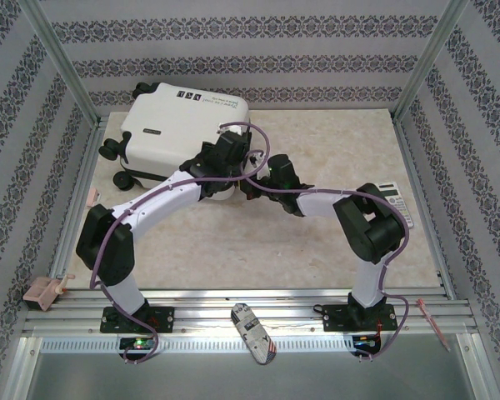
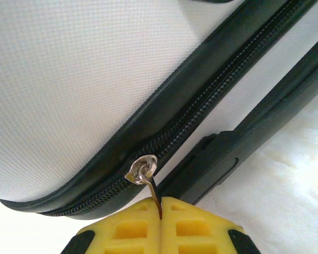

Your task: Pack the luggage

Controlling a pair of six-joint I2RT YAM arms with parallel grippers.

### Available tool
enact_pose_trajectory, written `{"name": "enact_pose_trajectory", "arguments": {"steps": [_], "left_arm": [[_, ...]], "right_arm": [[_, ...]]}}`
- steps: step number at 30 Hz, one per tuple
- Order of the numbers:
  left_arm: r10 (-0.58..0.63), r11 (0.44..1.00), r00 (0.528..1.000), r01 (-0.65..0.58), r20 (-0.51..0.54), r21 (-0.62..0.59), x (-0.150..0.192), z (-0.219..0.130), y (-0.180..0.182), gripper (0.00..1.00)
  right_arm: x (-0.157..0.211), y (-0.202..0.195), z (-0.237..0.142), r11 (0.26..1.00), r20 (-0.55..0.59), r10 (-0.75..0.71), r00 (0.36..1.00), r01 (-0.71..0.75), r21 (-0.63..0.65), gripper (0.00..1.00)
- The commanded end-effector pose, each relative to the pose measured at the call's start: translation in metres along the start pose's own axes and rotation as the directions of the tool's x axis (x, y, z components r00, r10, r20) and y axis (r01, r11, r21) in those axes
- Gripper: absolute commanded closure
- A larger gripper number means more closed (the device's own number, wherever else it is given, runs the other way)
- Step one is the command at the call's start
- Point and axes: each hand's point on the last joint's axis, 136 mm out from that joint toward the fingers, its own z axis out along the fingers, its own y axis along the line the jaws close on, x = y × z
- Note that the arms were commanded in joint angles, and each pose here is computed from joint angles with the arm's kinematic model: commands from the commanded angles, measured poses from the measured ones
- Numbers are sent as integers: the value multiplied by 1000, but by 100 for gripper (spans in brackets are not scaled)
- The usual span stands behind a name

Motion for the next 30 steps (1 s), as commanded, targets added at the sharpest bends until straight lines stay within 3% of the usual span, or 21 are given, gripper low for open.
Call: {"name": "enact_pose_trajectory", "arguments": {"steps": [1,9,21,30], "left_arm": [[129,985,864,-168,-487,-37,154,16,32,25],[131,986,857,-164,-498,-23,162,16,31,26],[146,989,870,-137,-471,54,163,7,23,28],[179,983,855,-132,-487,130,173,-8,14,30]], "right_arm": [[-59,-53,-17,981,183,-43,982,7,192,100],[-81,-93,-19,942,204,-18,979,-52,331,100],[-121,-148,-14,909,225,0,974,-93,406,100],[-94,-131,-37,939,229,19,973,-96,332,100]]}}
